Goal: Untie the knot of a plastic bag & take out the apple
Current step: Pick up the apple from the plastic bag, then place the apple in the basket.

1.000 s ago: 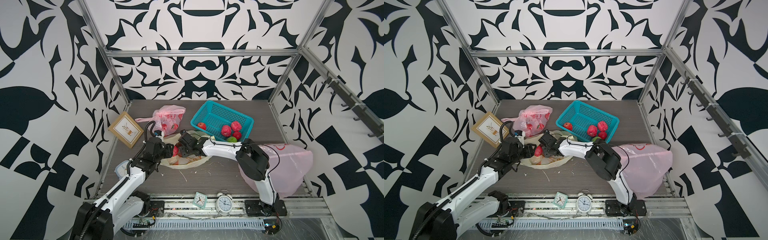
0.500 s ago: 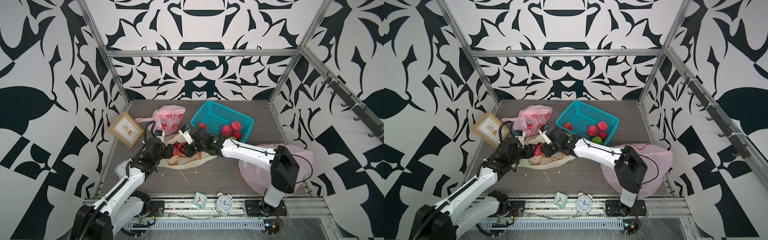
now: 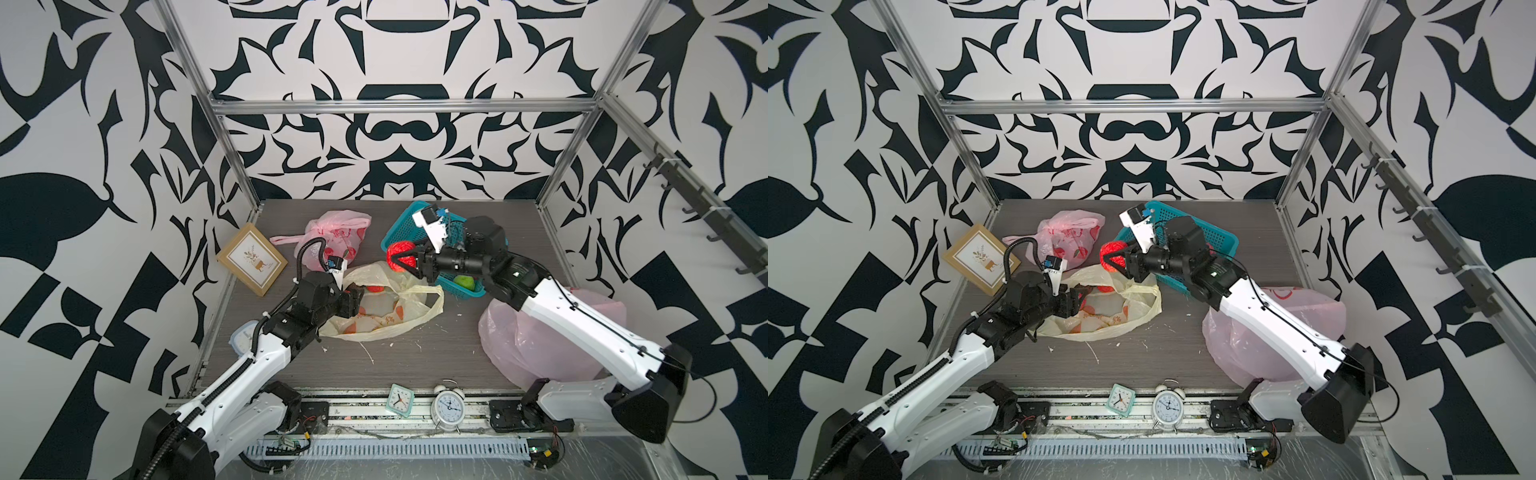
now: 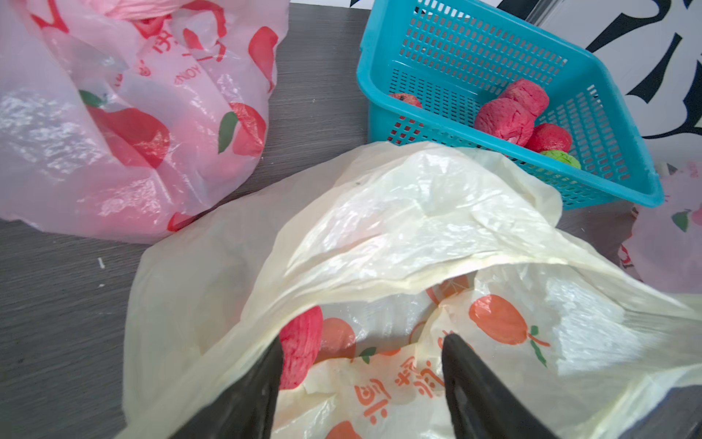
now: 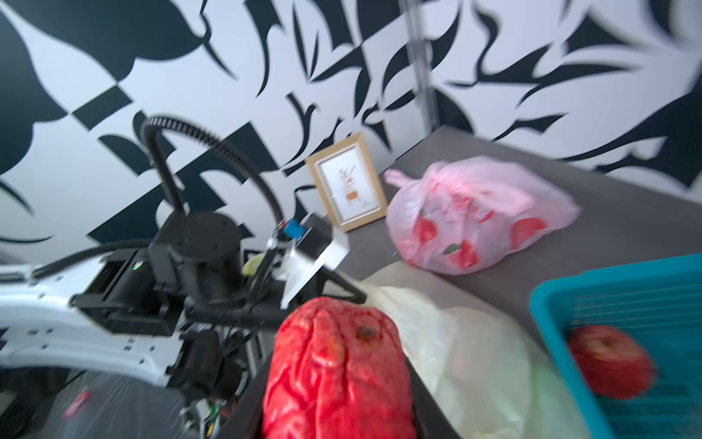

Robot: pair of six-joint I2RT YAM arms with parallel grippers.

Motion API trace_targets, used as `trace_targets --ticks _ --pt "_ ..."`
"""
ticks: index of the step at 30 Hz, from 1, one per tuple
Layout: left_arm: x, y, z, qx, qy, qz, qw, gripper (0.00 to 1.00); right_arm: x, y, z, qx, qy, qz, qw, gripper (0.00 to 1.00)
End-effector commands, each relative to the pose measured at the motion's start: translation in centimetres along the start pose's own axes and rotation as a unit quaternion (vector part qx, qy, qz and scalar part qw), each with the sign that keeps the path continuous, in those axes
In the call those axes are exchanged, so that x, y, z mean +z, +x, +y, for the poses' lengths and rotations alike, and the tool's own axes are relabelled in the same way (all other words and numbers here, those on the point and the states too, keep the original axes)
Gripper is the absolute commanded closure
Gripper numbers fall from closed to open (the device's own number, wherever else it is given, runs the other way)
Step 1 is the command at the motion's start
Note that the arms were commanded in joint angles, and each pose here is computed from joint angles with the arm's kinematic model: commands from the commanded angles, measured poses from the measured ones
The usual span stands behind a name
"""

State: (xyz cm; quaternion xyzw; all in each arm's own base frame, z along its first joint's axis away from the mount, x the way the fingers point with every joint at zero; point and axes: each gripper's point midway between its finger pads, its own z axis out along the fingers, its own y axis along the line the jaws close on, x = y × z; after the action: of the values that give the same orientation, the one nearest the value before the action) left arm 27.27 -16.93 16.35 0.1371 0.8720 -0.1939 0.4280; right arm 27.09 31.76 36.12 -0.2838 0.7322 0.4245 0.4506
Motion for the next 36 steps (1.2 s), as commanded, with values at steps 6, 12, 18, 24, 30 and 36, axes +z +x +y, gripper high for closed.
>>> trace_targets --ticks 6,12,18,24,30,36 --pt "-0.2 0.0 -0.5 0.028 -0.012 0.044 0.999 0.19 -3.3 -0.3 -14.2 0.009 0.308 0.017 0.951 0.59" --pt "-0.7 -1.0 -1.3 0.021 0.006 0.027 0.999 0.00 -0.3 2.9 -21.8 0.057 0.330 0.086 0.938 0.59" --pt "-1.8 -1.8 0.2 0.006 -0.041 0.014 0.999 0.05 3.8 7.1 -27.6 0.082 0.342 0.147 0.924 0.60" --pt "-1.4 -1.6 -0.1 0.007 -0.035 0.037 0.999 0.20 6.8 9.9 -31.0 0.092 0.353 0.182 0.913 0.57" --pt "-1.2 0.4 -0.5 -0.005 -0.040 0.122 0.992 0.33 7.3 11.4 -32.5 0.093 0.367 0.209 0.902 0.45" --pt "-1.3 2.9 -1.7 -0.006 -0.049 0.174 0.983 0.32 6.5 10.4 -32.9 0.095 0.371 0.200 0.902 0.36"
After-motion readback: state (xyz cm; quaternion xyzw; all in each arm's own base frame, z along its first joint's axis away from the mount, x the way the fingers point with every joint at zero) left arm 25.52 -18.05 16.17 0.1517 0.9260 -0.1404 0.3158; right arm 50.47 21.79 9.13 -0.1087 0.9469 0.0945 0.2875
